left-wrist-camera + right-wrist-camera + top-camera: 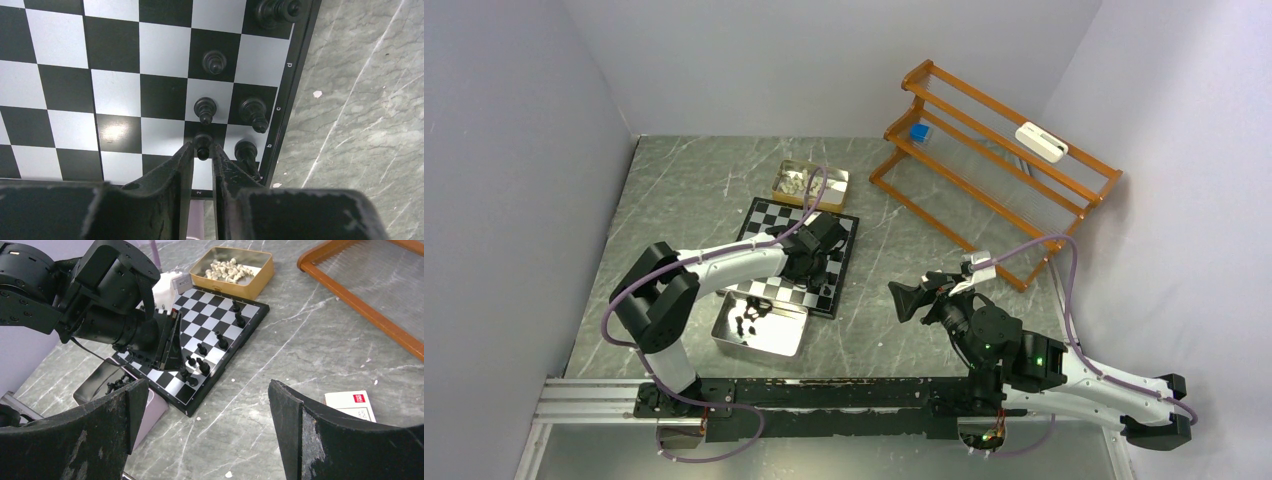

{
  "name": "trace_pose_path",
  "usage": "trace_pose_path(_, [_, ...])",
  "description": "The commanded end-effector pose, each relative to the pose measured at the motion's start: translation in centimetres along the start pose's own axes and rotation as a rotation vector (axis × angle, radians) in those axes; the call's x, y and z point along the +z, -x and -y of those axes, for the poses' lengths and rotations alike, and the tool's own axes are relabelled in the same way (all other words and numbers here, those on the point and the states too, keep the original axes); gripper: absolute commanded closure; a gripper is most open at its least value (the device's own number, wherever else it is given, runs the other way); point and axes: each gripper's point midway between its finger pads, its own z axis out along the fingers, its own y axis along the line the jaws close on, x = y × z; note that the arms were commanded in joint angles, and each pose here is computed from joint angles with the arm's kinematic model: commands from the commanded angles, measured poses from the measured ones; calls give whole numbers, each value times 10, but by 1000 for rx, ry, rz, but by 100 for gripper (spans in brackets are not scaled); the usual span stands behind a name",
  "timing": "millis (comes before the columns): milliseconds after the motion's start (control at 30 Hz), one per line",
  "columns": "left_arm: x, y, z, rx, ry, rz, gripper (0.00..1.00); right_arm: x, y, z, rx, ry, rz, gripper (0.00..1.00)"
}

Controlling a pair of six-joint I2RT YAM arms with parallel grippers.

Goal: Set up the chess pieces on the board
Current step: Place the chess piece on the chessboard.

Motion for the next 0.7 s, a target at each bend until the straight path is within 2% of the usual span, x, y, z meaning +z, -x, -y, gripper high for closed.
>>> trace_pose_path(0, [-9,14,8,8,-9,36,73,-2,6,6,15,-24,22,6])
trace_pose_path(333, [-48,35,2,-20,-7,96,69,-1,10,3,13,-21,26,6])
trace_pose_path(667, [-73,-9,-48,-82,64,59,68,-1,9,2,15,-12,31,5])
